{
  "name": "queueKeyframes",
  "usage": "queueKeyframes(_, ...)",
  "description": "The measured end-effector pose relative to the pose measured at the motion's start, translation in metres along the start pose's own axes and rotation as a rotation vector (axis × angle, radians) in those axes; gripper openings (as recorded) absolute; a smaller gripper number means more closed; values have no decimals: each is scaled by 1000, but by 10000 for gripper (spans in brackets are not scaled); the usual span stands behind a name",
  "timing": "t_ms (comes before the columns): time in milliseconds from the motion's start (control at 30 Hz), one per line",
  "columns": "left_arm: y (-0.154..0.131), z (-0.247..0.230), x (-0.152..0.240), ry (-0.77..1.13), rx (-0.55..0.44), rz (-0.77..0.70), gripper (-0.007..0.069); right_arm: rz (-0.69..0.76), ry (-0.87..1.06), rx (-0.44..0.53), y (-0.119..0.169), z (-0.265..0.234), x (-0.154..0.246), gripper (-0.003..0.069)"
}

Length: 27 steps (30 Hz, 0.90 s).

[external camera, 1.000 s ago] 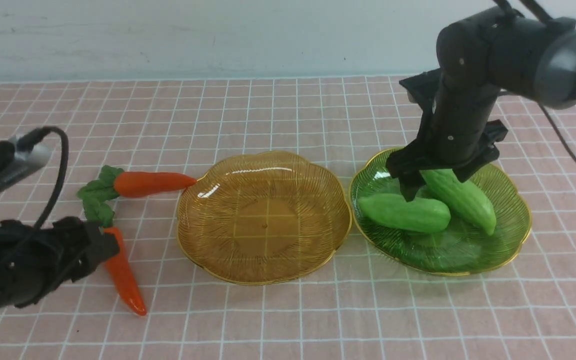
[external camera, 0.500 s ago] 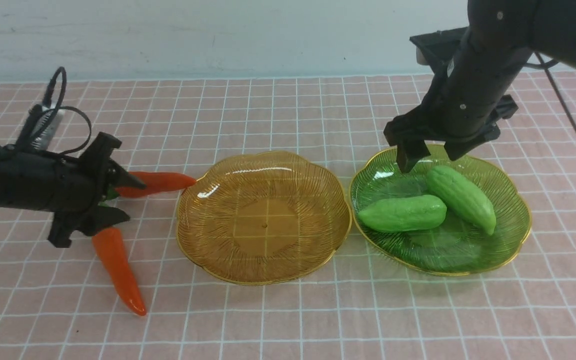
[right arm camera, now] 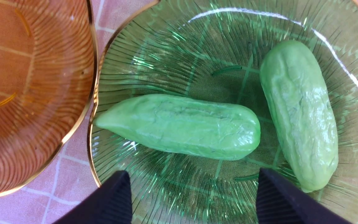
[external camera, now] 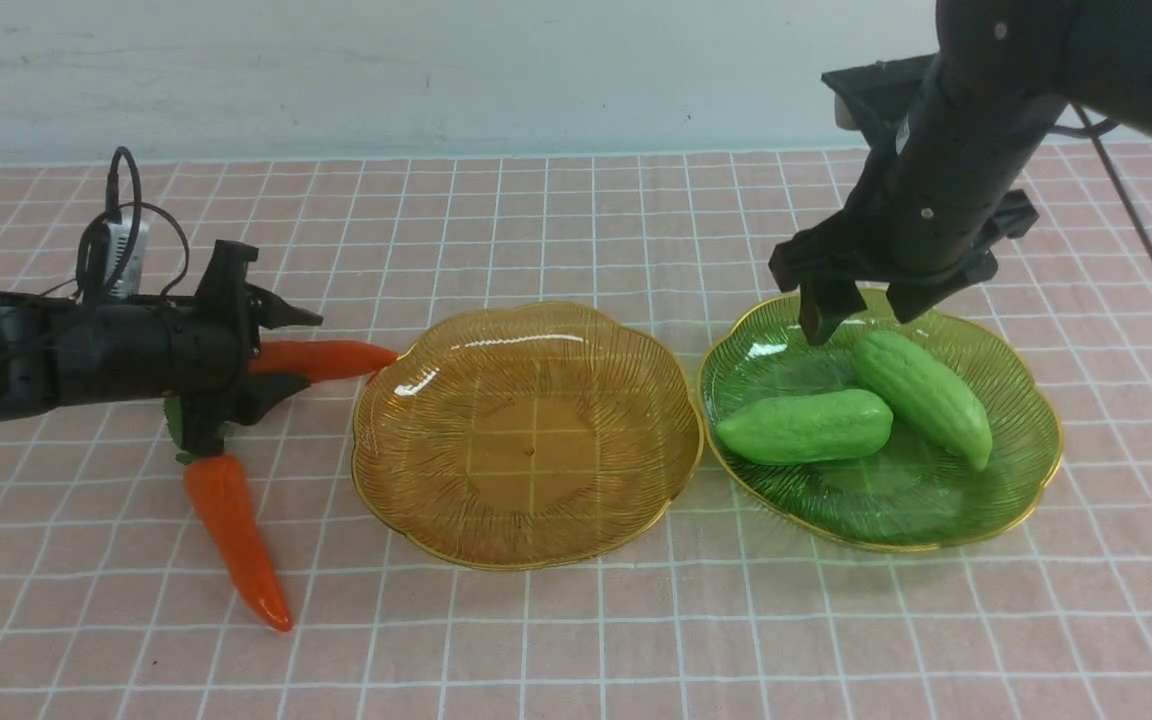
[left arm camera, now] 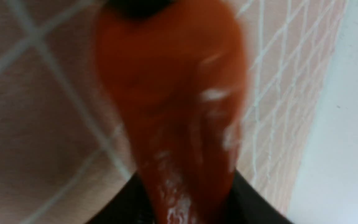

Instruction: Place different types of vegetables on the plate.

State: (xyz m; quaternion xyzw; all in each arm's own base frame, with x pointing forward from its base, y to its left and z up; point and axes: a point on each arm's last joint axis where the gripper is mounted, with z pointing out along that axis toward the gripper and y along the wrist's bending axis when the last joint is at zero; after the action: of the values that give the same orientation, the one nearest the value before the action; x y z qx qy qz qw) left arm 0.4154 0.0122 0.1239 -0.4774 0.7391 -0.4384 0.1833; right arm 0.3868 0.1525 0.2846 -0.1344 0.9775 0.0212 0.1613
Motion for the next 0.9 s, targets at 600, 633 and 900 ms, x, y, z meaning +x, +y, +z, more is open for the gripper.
queueKeyframes(600,-80,-67,71,357,-157,709,180,-29,-155,-78,2,-73,10,177)
queueKeyframes(633,-79,-64,80,387,-194,736,180,-26,-175,-87,2,-82,12,153)
queueKeyframes(900,-82,-39,156,468,-461,1010,182,-15,-288,-137,2,-136,29,-8)
